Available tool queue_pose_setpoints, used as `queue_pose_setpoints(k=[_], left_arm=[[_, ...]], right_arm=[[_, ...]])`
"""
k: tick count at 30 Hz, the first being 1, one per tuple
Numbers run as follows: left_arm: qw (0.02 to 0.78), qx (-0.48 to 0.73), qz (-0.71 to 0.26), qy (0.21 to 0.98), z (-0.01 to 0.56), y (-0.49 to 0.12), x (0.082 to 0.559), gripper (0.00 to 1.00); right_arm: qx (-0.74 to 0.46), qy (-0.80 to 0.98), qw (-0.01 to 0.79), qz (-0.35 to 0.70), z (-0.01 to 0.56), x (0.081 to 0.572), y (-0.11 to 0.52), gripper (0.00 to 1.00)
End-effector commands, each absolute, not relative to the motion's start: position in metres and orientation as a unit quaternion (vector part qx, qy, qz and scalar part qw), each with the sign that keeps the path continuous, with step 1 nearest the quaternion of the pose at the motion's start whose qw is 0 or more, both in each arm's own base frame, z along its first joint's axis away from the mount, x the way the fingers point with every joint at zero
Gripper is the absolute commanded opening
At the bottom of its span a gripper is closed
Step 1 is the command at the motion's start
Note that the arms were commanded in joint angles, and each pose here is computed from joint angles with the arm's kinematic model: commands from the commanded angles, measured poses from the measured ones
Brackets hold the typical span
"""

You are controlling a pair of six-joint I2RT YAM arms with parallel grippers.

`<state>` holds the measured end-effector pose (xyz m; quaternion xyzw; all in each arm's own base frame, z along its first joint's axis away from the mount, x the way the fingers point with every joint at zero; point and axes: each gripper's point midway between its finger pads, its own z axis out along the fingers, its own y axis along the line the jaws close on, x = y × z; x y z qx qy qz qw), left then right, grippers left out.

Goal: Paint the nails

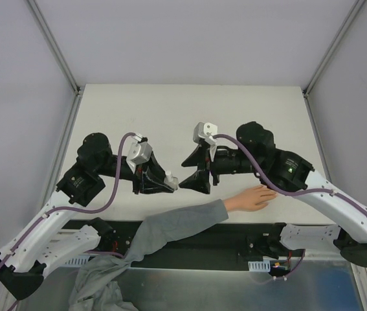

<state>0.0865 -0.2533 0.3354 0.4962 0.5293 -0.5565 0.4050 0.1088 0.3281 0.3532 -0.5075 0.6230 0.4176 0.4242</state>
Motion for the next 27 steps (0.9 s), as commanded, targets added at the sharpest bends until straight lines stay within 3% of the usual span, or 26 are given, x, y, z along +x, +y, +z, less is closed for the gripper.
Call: queue_pose_setpoints(k=[1, 15, 21, 25, 27], left_arm=[[0.379, 0.549, -0.595, 0.448, 0.359, -0.245, 0.056, 0.00], [0.359, 0.560, -0.610, 0.430, 0.367, -0.246, 0.052, 0.00], [0.368, 0.546, -0.604, 0.449, 0.369, -0.253, 0.064, 0.00], [0.399, 0.521, -0.585, 0.477, 0.371, -0.258, 0.082, 0.00], [0.412, 0.502, -0.575, 0.498, 0.371, -0.259, 0.094, 0.00]], right_arm=[[-0.551, 0.494, 0.384, 0.552, 0.403, 0.059, 0.334, 0.65], [-0.553, 0.450, 0.336, 0.616, 0.425, 0.055, 0.358, 0.50], [-0.550, 0.455, 0.326, 0.619, 0.417, 0.056, 0.360, 0.31], [-0.542, 0.471, 0.343, 0.606, 0.407, 0.058, 0.353, 0.08], [-0.532, 0.490, 0.353, 0.594, 0.397, 0.065, 0.352, 0.02]])
